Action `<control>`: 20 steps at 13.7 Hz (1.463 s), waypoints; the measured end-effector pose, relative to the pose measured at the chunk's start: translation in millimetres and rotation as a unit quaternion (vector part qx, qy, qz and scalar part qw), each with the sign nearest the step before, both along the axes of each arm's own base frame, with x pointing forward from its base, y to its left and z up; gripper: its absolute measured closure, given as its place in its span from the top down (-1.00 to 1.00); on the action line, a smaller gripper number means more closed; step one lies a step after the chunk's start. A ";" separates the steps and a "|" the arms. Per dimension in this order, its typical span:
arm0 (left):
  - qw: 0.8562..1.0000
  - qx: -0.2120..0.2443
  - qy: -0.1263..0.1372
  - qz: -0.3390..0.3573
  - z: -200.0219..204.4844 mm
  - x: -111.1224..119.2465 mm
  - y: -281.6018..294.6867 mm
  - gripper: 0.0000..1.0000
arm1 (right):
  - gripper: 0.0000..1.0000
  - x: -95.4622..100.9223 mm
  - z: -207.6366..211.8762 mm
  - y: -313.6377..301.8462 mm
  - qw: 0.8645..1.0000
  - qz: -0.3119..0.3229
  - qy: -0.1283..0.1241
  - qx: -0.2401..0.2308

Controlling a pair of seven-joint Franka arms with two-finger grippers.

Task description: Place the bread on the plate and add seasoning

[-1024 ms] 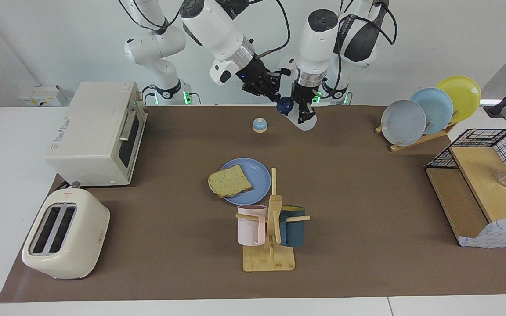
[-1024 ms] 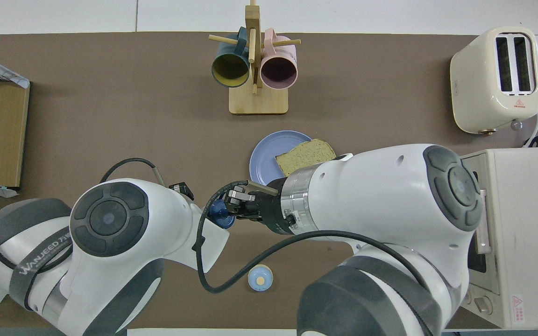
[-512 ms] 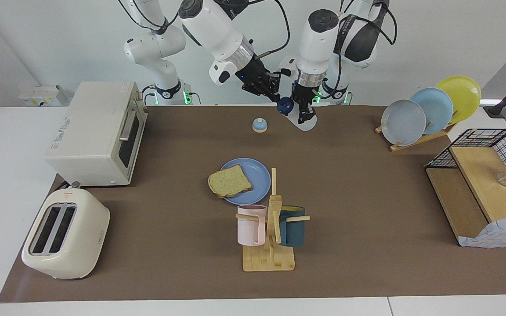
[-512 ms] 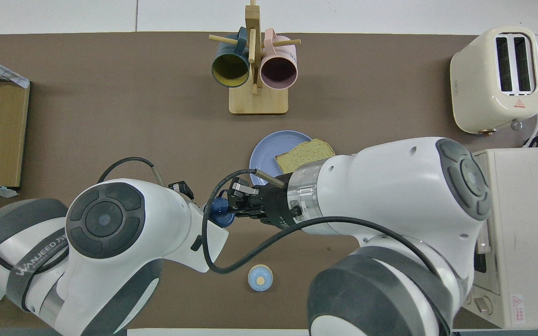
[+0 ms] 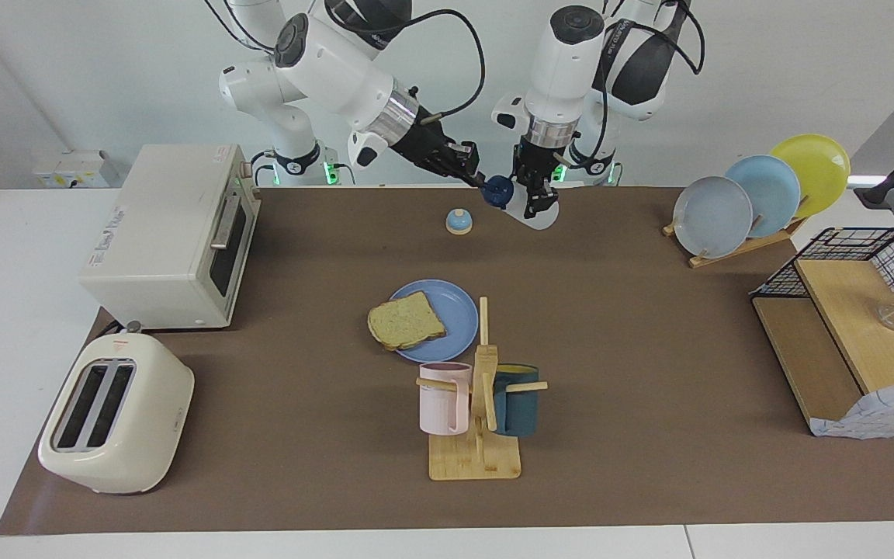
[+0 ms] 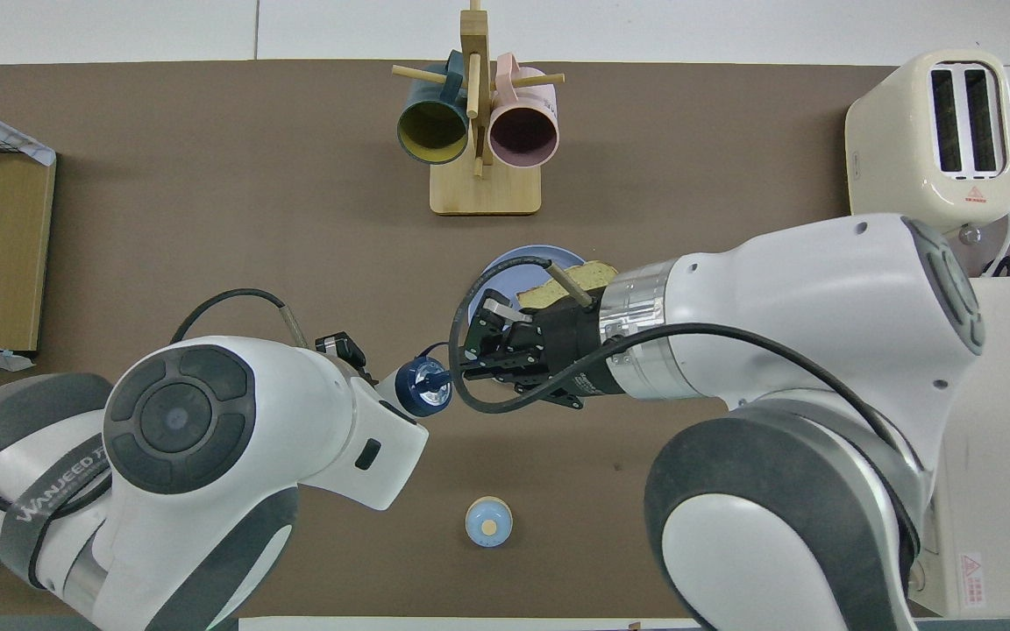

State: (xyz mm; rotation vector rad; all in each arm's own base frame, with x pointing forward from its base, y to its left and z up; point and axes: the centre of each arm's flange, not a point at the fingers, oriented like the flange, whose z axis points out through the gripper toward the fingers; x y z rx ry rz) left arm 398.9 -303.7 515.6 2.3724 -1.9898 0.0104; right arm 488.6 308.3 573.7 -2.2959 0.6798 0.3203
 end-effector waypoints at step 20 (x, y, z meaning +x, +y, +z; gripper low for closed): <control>0.996 0.092 -0.011 0.000 10.9 20.4 -8.1 -0.09 | 1.00 31.7 28.1 -175.7 0.928 0.217 -0.120 -0.279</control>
